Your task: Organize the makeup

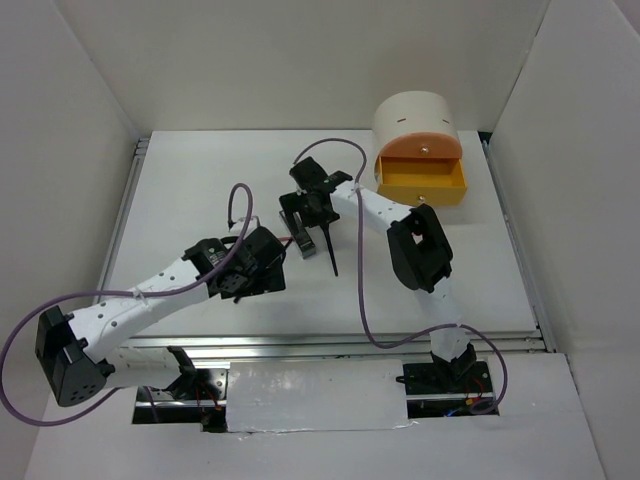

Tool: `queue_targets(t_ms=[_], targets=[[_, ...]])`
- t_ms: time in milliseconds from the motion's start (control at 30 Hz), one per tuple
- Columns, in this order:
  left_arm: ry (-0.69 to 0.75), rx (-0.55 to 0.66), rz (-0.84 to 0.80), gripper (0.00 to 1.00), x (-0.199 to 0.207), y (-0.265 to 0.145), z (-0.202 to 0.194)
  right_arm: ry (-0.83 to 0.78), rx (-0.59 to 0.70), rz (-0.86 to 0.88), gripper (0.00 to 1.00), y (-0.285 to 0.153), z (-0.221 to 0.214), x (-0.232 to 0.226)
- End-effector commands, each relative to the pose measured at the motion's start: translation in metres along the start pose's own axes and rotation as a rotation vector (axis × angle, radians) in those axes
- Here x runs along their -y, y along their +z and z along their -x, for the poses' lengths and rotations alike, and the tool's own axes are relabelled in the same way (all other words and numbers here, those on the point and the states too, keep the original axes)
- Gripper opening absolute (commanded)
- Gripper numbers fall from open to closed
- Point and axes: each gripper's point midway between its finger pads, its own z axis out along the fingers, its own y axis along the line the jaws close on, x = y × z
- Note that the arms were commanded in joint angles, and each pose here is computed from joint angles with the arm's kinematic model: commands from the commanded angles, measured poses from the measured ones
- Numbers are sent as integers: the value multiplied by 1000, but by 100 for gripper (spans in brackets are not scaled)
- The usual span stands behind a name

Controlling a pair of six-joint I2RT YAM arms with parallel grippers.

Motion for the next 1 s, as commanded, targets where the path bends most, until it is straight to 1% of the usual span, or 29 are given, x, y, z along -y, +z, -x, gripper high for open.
queue_targets(t_ms=[0,100,133,200,267,300,400,500,533,600,633,700,733,767,833,867,900,967], targets=[[-53,4,-13,99,-5,-4,-3,-3,8,54,96,-5,4,-13],[-68,2,-16,99,-9,-5,-6,26,55,59,95,-16,9,-15],[-69,1,-17,99,-10,-5,-7,40,92,72,95,-27,17,-17],[-76,4,-22,99,-13,-5,-9,41,118,98,95,-29,20,-21],[-78,4,-31,99,-13,-6,-10,38,98,93,94,-24,20,-22],[-77,7,-32,99,-13,-7,-9,36,62,84,94,-12,12,-21],[-68,9,-27,99,-15,-10,-7,35,28,67,93,1,6,-18],[-59,10,-26,99,-17,-13,-7,31,-11,65,89,13,-3,-18],[-57,10,-25,99,-18,-13,-8,31,-22,71,84,15,-5,-19],[-55,11,-27,99,-20,-14,-9,31,-24,76,78,16,-6,-19],[-56,8,-33,99,-20,-15,-9,30,-26,77,70,17,-6,-19],[-53,6,-36,99,-21,-14,-11,28,-29,81,63,16,-7,-21],[-52,5,-37,99,-21,-15,-11,28,-19,87,55,12,-4,-22],[-49,5,-37,99,-22,-15,-12,31,-13,89,51,10,-4,-22],[-42,4,-38,99,-23,-16,-12,41,37,116,42,-5,6,-27],[-37,5,-40,99,-23,-16,-12,46,63,126,37,-13,12,-28],[-34,5,-40,99,-23,-17,-12,56,116,149,34,-32,24,-33],[-28,7,-42,99,-23,-18,-11,66,170,169,34,-55,39,-36]])
